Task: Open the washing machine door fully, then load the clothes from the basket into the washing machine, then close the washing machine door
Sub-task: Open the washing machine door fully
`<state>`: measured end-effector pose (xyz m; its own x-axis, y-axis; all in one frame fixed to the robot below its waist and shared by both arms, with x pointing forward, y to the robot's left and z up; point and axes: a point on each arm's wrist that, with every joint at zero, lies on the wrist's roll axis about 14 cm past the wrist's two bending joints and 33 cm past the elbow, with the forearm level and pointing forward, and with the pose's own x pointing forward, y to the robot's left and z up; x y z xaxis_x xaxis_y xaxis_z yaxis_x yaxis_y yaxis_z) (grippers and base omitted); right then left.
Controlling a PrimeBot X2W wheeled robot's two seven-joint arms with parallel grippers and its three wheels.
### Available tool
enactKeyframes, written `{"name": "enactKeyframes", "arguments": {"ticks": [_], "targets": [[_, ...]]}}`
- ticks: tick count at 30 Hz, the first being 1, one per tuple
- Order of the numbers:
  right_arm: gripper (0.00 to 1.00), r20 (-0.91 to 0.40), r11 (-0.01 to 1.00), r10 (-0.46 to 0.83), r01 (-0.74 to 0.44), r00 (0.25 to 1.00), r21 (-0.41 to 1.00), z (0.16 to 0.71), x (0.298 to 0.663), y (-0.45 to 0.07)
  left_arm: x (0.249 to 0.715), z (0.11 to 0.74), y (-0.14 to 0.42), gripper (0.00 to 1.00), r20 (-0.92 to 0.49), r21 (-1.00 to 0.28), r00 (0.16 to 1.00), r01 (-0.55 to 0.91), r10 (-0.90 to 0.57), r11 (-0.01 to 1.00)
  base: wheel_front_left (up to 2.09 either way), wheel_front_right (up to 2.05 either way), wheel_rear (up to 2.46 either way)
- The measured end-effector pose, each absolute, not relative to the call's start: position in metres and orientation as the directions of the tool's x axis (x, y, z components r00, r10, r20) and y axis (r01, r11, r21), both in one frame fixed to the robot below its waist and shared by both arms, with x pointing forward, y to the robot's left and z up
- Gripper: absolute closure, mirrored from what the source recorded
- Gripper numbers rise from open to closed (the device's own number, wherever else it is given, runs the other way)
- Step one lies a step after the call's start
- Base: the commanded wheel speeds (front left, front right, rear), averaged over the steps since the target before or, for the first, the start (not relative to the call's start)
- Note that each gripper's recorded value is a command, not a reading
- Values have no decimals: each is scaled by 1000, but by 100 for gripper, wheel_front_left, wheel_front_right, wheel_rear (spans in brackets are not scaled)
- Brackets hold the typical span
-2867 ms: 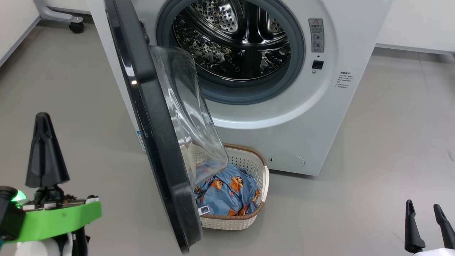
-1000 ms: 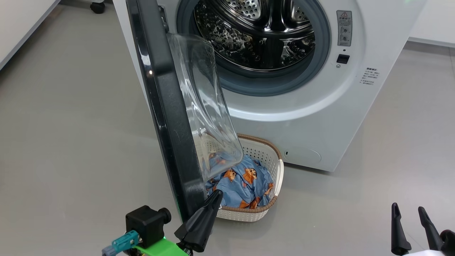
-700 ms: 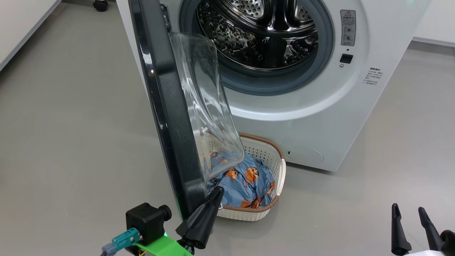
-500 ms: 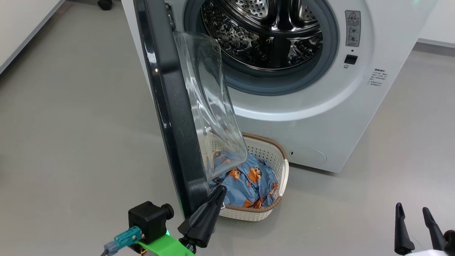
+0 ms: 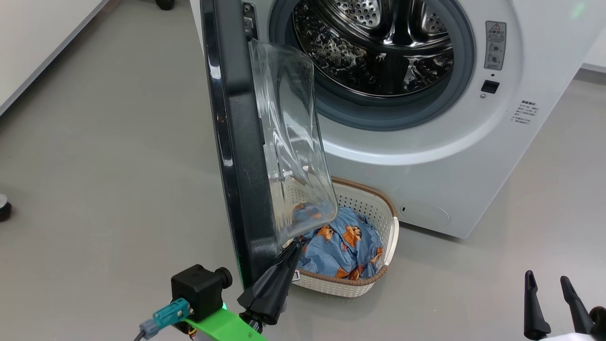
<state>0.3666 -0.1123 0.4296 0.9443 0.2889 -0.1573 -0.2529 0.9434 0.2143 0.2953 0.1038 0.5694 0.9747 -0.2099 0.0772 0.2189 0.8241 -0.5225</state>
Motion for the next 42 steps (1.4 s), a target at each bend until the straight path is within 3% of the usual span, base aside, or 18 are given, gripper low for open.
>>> {"name": "enactKeyframes", "arguments": {"ticks": [14,42], "targets": [[0,-162,923,355,-318,921,218,428,374,-89,291,572,122,100,81,-504,988,157,-134,849,0,0,0],[0,-177,862,497,-460,849,215,418,389,-43,279,566,205,100,74,-478,977,-143,202,867,0,0,0]]}}
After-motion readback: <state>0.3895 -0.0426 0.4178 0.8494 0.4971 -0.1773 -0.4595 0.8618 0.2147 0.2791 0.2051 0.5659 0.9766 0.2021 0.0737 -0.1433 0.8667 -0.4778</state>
